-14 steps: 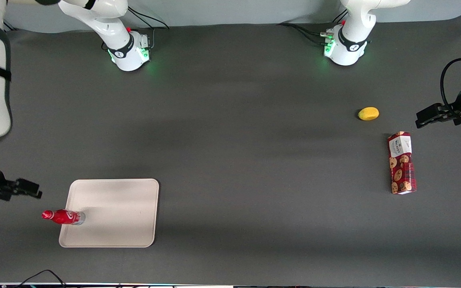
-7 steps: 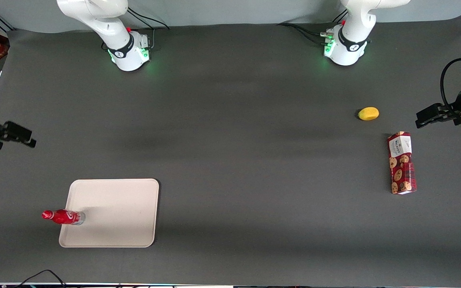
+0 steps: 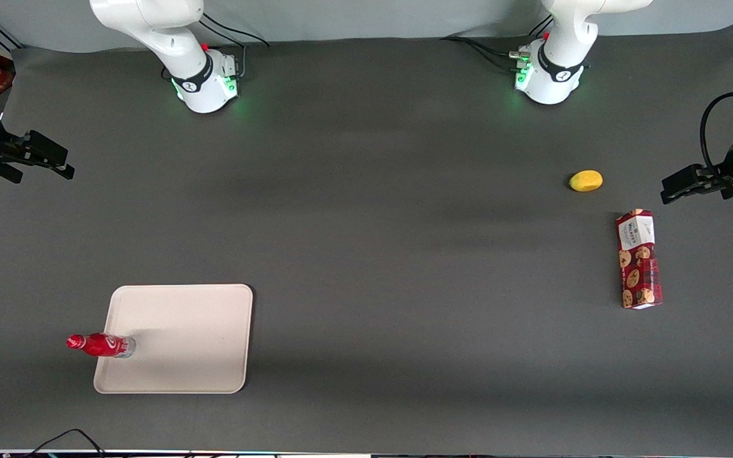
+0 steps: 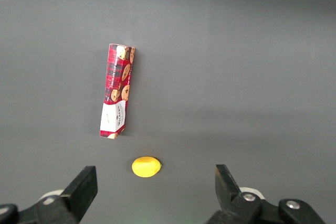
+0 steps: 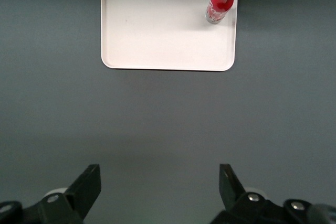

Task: Place coke bottle on tray

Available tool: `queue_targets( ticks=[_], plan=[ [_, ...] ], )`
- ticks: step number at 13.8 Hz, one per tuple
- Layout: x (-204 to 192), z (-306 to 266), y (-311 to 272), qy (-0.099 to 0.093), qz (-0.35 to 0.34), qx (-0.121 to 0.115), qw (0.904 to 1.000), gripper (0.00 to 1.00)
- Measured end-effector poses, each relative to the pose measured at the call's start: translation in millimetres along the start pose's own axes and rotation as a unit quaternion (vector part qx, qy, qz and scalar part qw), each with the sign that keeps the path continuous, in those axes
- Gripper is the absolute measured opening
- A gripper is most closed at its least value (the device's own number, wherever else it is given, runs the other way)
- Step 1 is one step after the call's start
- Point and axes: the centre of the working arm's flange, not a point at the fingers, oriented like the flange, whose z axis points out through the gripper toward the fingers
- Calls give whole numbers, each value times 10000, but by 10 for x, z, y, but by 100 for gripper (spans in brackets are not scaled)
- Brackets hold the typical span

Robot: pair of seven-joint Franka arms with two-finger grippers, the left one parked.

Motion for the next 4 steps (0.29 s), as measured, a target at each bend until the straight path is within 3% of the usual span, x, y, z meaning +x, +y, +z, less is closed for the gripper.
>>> queue_targets(
  ticks=[4],
  plan=[
    [-5,35,17,-36,153,1,9999,100]
  ],
)
